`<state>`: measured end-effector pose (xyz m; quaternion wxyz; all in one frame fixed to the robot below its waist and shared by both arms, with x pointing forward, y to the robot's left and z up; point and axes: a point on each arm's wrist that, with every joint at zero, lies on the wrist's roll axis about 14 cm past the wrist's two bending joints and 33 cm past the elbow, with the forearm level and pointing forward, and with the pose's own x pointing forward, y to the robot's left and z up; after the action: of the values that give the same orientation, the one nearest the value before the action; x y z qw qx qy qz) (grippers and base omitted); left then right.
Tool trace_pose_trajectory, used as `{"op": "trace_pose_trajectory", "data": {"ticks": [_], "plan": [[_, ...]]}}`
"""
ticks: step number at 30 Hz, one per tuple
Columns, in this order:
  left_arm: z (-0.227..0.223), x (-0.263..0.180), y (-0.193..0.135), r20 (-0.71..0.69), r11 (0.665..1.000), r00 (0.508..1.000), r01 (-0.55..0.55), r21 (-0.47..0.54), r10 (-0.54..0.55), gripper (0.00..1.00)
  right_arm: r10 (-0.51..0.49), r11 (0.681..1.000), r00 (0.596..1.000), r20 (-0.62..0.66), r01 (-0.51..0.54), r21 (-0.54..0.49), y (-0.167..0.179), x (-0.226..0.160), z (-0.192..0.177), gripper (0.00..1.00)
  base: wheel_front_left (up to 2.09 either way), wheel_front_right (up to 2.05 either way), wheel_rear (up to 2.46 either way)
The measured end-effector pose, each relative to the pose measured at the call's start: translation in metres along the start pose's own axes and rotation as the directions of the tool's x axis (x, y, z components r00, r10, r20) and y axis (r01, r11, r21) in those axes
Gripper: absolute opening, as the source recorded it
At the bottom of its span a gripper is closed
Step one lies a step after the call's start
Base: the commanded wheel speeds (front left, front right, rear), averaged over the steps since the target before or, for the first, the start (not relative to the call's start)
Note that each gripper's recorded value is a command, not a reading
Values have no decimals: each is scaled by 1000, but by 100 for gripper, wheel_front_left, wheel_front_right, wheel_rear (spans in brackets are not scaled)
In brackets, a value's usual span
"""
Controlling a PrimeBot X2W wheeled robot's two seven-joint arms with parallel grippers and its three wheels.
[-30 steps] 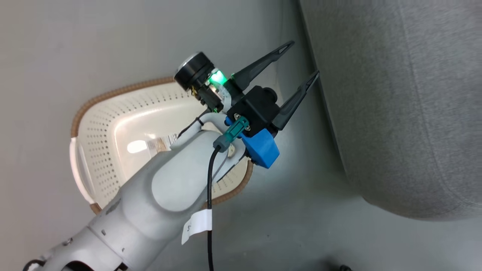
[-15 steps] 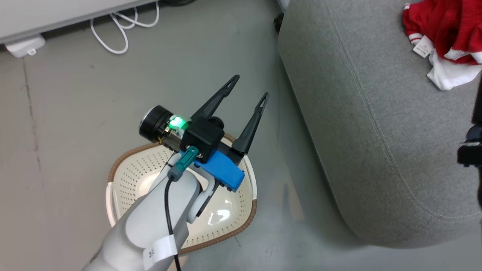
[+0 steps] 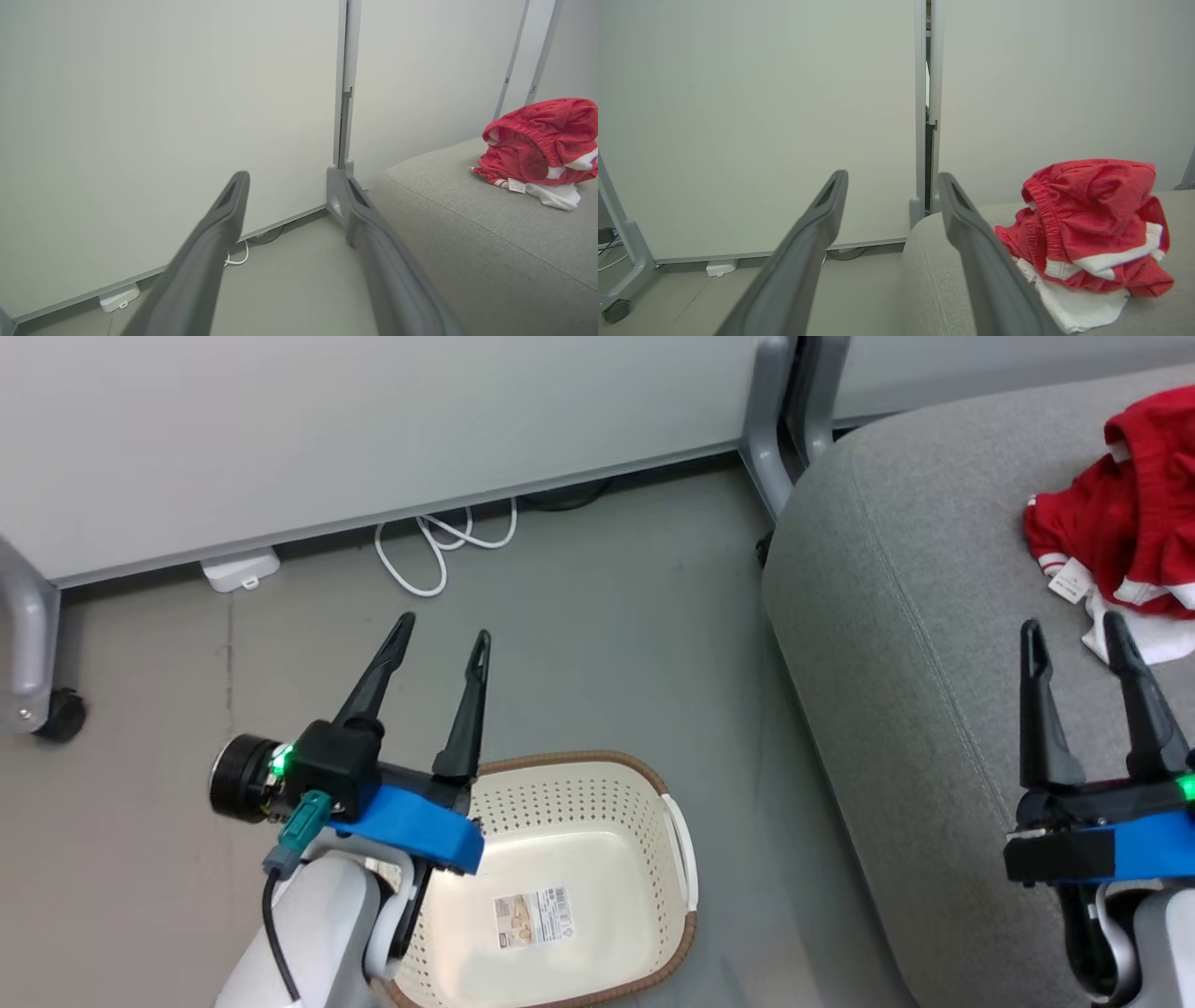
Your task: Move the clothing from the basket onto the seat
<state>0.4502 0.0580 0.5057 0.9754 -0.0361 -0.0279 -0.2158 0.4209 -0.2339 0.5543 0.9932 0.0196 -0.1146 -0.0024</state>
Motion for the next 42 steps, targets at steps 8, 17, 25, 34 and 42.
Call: {"op": "trace_pose_trajectory", "data": {"ticks": [8, 17, 25, 34, 42], "plan": [[17, -53, 50, 39, 978, 978, -206, 25, 205, 100, 58, 997, 998, -19, -57, 60, 33, -13, -5, 100, 0, 0, 0], [26, -97, 71, 70, 945, 943, -328, 8, 326, 100, 99, 990, 994, -53, -93, 108, 57, -25, -15, 100, 0, 0, 0], [22, -118, 76, 63, 929, 927, -369, 0, 369, 100, 132, 984, 987, -93, -120, 128, 72, -31, -27, 100, 0, 0, 0], [13, -124, 78, 36, 925, 924, -380, -17, 380, 100, 137, 983, 984, -117, -121, 137, 76, -33, -35, 100, 0, 0, 0], [3, -127, 78, 4, 923, 923, -384, -17, 384, 0, 135, 983, 981, -140, -115, 143, 77, -37, -42, 0, 0, 0, 0]]}}
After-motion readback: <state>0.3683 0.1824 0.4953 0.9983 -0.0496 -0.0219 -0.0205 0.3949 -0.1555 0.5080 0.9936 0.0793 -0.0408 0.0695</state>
